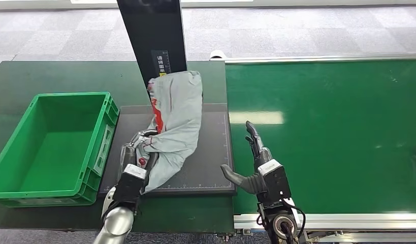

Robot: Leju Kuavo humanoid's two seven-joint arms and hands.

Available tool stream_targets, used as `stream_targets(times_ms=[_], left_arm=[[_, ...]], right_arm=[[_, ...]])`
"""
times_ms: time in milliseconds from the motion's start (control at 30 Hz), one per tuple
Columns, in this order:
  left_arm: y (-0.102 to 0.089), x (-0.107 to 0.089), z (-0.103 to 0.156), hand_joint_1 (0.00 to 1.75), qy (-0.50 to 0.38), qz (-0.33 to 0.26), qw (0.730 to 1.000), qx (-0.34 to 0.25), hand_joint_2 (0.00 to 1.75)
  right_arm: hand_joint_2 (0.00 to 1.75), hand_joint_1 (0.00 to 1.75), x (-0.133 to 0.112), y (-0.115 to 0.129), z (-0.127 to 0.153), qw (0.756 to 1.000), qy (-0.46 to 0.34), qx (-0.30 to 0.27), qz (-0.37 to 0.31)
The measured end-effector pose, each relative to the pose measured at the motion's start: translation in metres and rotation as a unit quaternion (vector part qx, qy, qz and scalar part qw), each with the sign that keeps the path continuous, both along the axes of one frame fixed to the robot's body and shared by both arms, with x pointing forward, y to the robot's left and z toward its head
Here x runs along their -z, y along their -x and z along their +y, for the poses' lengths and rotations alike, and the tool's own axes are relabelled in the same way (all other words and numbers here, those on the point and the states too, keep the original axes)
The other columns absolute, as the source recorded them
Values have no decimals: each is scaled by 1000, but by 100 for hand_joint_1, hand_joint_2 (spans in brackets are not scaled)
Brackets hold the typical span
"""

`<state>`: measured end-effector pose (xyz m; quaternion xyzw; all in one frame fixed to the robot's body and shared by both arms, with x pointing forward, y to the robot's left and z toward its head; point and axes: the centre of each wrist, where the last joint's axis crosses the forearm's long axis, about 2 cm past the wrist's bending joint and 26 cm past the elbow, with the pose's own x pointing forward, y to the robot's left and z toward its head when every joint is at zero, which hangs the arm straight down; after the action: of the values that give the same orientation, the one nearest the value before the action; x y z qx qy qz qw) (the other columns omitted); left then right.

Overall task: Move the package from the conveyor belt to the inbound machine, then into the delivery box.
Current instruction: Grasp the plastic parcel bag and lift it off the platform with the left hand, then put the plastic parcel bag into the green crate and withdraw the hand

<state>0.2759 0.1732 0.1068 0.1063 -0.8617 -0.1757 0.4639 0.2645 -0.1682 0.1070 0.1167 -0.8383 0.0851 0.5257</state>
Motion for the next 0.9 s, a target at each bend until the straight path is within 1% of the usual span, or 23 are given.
stream_targets(times_ms=[100,200,400,500,567,667,733,800,900], left_arm=[[0,-10,11,175,31,-28,998,-39,175],[0,-18,21,175,41,-55,995,-69,175],[1,-27,31,175,47,-75,992,-90,175],[1,-29,34,175,37,-93,989,-109,175],[0,-32,39,175,7,-120,982,-145,175],[-5,-40,55,175,-82,-159,959,-220,175],[-13,-46,71,175,-158,-171,934,-269,175],[-22,-49,92,175,-227,-164,906,-317,175],[-33,-45,125,175,-292,-112,869,-384,175]], right_arm=[[175,0,2,-1,1,1000,-4,-1,3],[175,0,4,-1,1,1000,-6,-2,4],[175,0,6,-1,2,1000,-5,-4,9],[175,0,7,-1,2,1000,-6,-4,10],[175,0,7,-1,2,1000,-8,-4,10],[175,0,8,0,3,1000,-13,-4,7],[175,0,8,0,3,1000,-17,-3,6],[175,0,8,0,3,1000,-20,-1,6],[175,0,9,0,2,1000,-22,3,7]])
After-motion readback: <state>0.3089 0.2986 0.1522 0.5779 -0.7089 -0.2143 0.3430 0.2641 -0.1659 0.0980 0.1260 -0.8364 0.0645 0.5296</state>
